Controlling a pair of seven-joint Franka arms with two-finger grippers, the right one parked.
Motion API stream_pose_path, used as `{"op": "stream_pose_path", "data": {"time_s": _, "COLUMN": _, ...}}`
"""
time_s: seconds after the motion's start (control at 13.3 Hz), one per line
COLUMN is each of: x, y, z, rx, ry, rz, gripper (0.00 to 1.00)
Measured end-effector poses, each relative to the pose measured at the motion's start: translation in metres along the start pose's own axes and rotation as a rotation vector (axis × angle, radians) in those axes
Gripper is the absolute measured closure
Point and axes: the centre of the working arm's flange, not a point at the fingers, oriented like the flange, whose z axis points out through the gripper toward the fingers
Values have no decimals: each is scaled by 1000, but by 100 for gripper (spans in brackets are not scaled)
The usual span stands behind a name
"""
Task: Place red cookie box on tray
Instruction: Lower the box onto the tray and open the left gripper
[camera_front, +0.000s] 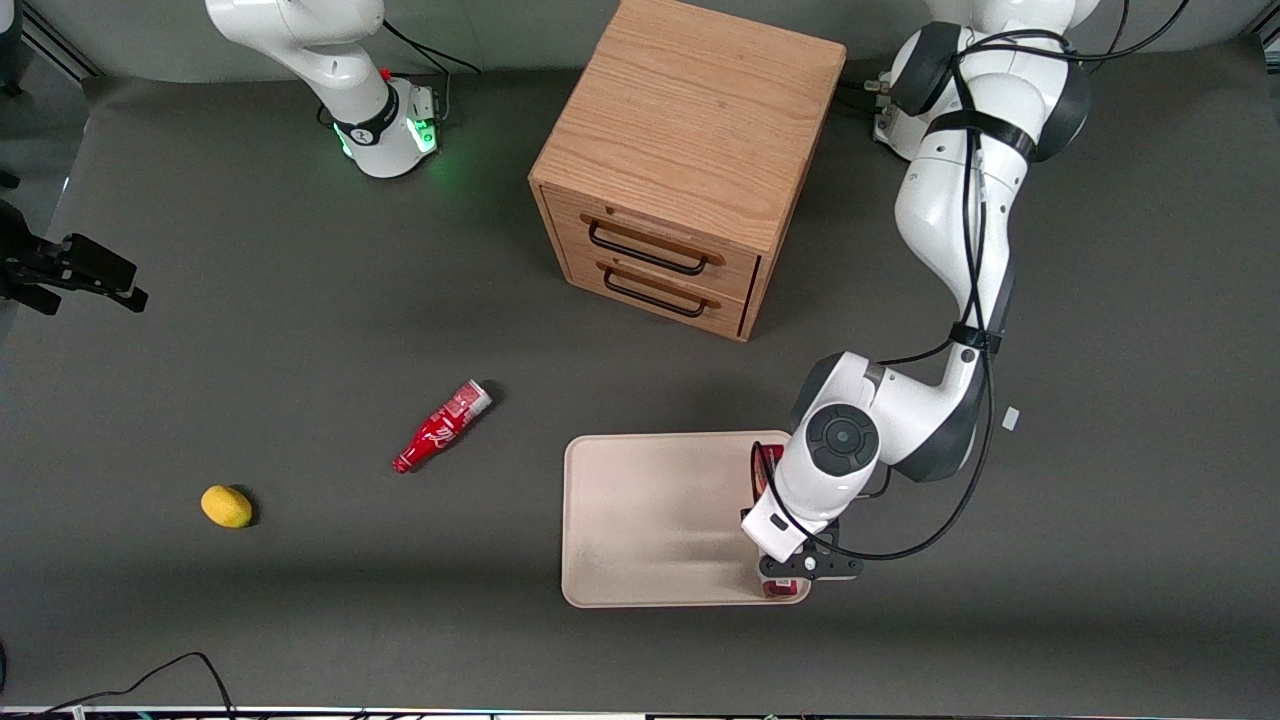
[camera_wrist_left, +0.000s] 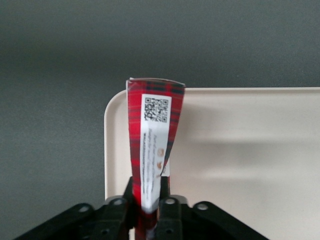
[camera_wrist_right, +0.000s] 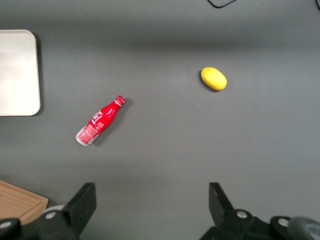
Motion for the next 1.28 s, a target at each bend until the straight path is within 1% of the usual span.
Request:
{"op": "stream_pose_path", "data": {"time_s": 0.15, "x": 0, "y": 0, "z": 0, "rx": 0, "ry": 1, "rz": -1, "gripper": 49}}
{"op": "stream_pose_path", "data": {"time_s": 0.23, "x": 0, "y": 0, "z": -1, "rx": -1, "ry": 2, "rz": -1, "gripper": 40}}
{"op": "stream_pose_path", "data": {"time_s": 0.38, "x": 1, "y": 0, "z": -1, "rx": -2, "ry": 3, "rz": -2, "gripper": 16}}
{"op": "stream_pose_path", "data": {"time_s": 0.45, "x": 1, "y": 0, "z": -1, "rx": -2, "ry": 4, "rz": -2, "gripper": 6}}
{"op": "stream_pose_path", "data": {"time_s": 0.53, "x": 1, "y": 0, "z": -1, "rx": -2, "ry": 4, "rz": -3, "gripper": 0}}
{"op": "stream_pose_path", "data": {"time_s": 0.98, "x": 1, "y": 0, "z": -2, "rx": -3, "ry": 6, "rz": -3, "gripper": 0}}
{"op": "stream_pose_path", "data": {"time_s": 1.05, "x": 2, "y": 0, "z": -4, "rx": 2, "ry": 0, "rz": -4, "gripper": 0}}
{"op": "stream_pose_path", "data": {"time_s": 1.13, "x": 1, "y": -2, "z": -8, "rx": 18, "ry": -27, "rz": -6, "gripper": 0}}
{"op": "stream_pose_path", "data": {"time_s": 1.28, "x": 0, "y": -5, "z": -36, "rx": 67, "ry": -106, "rz": -11, "gripper": 0}}
